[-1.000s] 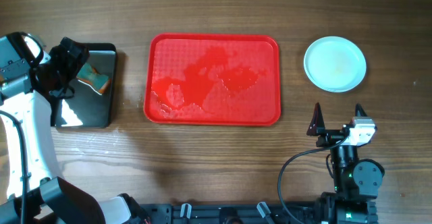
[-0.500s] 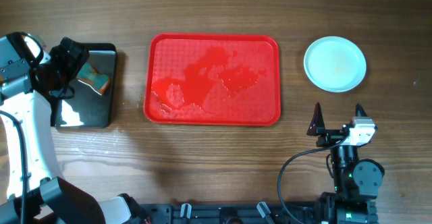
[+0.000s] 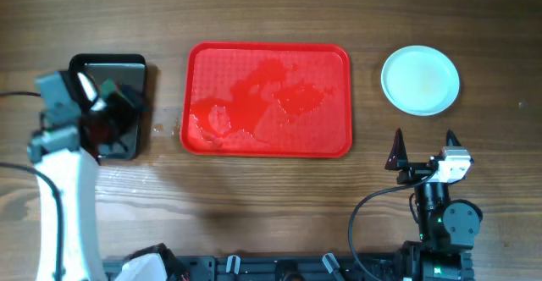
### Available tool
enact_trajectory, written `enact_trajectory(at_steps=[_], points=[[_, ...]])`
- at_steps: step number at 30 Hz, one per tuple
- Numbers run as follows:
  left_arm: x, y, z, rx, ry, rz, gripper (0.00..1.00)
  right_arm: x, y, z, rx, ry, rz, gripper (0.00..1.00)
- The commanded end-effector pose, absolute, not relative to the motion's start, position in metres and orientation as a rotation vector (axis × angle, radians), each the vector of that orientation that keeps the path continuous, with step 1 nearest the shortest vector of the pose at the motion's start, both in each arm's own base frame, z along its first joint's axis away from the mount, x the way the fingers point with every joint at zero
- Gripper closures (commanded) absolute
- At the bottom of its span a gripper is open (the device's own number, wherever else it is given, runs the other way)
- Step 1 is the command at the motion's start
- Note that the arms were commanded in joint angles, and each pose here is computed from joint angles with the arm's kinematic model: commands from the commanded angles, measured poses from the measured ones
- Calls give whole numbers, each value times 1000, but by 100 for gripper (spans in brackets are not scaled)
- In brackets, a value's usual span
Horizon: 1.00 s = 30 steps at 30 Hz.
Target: Clean dirty plates on tray and stack at the side
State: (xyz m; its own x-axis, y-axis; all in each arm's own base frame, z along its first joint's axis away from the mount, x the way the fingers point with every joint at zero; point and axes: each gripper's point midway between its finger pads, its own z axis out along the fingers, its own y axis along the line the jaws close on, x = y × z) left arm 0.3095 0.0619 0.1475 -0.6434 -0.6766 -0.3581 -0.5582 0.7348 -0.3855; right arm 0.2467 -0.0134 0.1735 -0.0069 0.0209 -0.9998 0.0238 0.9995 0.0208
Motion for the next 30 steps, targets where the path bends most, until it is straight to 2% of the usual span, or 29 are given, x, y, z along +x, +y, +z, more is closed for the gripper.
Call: enact_trajectory(at_steps=[1, 7, 14, 26, 30], points=[[290, 33, 139, -794, 2425, -350, 0, 246, -16, 176, 30, 1565, -26, 0], [268, 6, 130, -516, 2167, -402, 0, 246, -16, 176, 30, 1565, -27, 0], [254, 2, 115, -411, 1926, -401, 0, 246, -16, 176, 30, 1565, -26, 0], [247, 4, 169, -270, 1582, -286, 0, 246, -16, 176, 30, 1565, -27, 0], [246, -1, 159, -187, 1632, -223, 0, 246, -16, 176, 30, 1565, -26, 0]])
